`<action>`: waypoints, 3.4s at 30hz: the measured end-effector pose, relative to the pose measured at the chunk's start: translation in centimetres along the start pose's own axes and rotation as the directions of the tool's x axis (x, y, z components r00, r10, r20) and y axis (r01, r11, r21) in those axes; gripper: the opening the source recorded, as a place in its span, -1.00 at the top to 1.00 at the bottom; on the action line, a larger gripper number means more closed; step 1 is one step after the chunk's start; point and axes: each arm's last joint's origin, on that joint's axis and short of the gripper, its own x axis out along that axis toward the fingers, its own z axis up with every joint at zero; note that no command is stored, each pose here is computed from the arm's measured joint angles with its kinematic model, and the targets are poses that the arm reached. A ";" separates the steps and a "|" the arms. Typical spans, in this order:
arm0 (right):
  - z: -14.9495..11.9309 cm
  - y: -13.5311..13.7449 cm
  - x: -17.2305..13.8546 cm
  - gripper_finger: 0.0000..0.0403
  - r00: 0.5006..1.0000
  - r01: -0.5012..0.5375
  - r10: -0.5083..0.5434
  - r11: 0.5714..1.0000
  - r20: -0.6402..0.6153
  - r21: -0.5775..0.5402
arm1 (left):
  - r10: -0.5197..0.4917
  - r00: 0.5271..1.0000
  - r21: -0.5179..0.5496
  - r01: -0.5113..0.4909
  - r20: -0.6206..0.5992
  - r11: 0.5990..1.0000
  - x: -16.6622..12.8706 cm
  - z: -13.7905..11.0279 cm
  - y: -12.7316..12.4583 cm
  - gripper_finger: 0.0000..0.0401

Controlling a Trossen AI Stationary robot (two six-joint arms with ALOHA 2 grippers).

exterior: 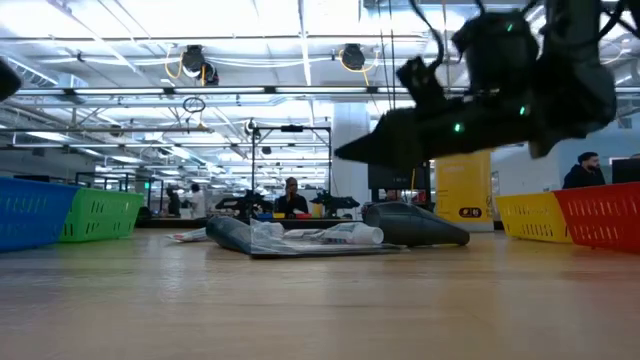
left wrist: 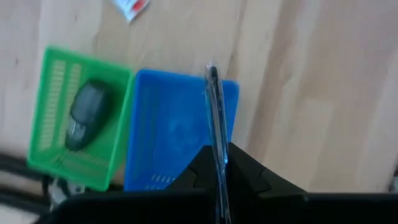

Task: Pick & Place Travel size toiletries
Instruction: Put the black comb into the blue bin, then put the white toothpaste into the red bin

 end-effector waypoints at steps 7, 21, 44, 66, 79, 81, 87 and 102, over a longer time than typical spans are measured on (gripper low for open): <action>-2.4 -0.8 1.0 0.17 0.996 -0.091 0.090 0.995 0.013 0.037 | 0.132 0.991 -0.067 -0.131 0.014 0.989 2.7 -1.7 0.3 0.98; -2.4 -1.0 1.1 0.18 0.994 -0.093 0.086 0.990 0.067 0.106 | 0.090 0.996 -0.012 -0.090 -0.019 0.996 10.5 -2.0 1.1 0.82; -2.5 -1.0 1.1 0.21 0.994 -0.096 0.089 0.987 0.058 0.126 | 0.243 0.808 -0.374 -0.030 0.537 0.927 8.1 0.6 1.3 -0.36; 4.3 -2.3 -0.6 0.20 0.985 -0.168 0.168 0.986 0.039 -0.004 | 0.239 0.479 -0.256 -0.030 0.845 0.966 16.7 10.1 6.6 0.00; 7.0 -5.2 -6.7 -0.24 0.892 -0.234 0.246 0.969 -0.379 0.079 | 0.121 0.398 -0.185 0.128 0.909 0.974 22.8 14.0 11.8 0.07; 6.3 -5.1 -7.0 -0.33 0.853 -0.244 0.277 0.961 -0.442 0.132 | 0.127 0.398 -0.192 0.127 0.909 0.973 23.5 14.0 12.2 0.07; 4.9 -4.2 -4.8 -0.48 0.869 -0.193 0.283 0.949 -0.405 0.248 | 0.165 0.384 -0.224 0.112 0.908 0.968 24.3 15.9 13.2 0.07; 5.0 -0.4 2.2 -0.46 0.795 -0.308 0.471 0.856 -0.382 0.416 | 0.290 0.371 -0.347 0.095 0.882 0.933 25.3 18.5 15.3 0.07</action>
